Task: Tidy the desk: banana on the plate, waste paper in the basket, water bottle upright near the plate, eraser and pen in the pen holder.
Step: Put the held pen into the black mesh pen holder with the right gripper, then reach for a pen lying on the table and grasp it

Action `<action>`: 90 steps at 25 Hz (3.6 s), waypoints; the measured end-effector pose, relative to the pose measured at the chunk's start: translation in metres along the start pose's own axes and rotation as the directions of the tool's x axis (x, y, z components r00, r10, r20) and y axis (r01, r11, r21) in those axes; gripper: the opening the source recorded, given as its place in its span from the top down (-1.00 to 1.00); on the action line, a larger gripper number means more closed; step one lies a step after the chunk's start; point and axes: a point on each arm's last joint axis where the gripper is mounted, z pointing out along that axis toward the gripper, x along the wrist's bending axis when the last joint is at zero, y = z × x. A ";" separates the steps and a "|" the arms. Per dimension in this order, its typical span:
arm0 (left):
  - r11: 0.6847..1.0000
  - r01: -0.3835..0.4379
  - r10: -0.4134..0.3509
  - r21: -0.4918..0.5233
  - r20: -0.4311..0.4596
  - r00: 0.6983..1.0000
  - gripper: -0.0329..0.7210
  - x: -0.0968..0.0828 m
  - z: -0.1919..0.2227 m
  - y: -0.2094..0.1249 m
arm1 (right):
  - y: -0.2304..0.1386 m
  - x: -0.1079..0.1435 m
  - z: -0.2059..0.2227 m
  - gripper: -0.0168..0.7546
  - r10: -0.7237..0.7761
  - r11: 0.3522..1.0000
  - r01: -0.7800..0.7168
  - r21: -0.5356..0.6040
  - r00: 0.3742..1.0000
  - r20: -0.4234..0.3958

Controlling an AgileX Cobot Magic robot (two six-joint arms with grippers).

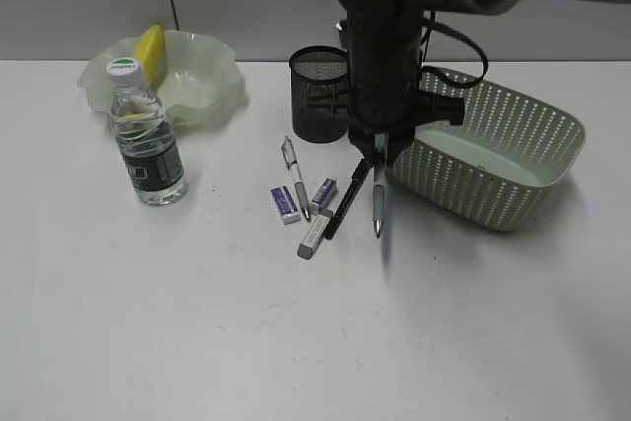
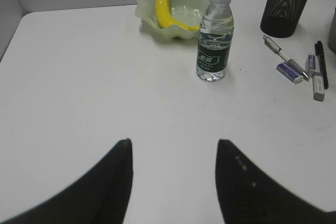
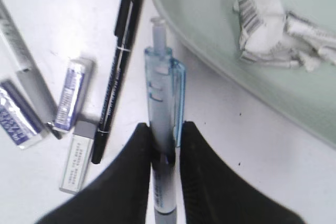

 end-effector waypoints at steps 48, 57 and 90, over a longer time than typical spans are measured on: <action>1.000 0.000 0.000 0.000 -0.001 1.000 -0.10 0.000 0.000 0.000 | 0.100 0.013 -0.007 0.59 -0.641 0.427 0.224 -0.876 0.759 -0.118; 1.000 0.000 0.000 0.000 -0.001 1.000 -0.10 0.000 0.000 0.000 | 0.098 0.013 0.024 0.59 -0.635 0.469 0.254 -0.846 0.763 -0.123; 1.000 0.000 0.000 0.000 -0.001 1.000 -0.10 0.000 0.000 0.000 | -0.051 -0.118 -0.143 -0.34 -0.556 0.770 0.507 -0.386 0.831 -0.016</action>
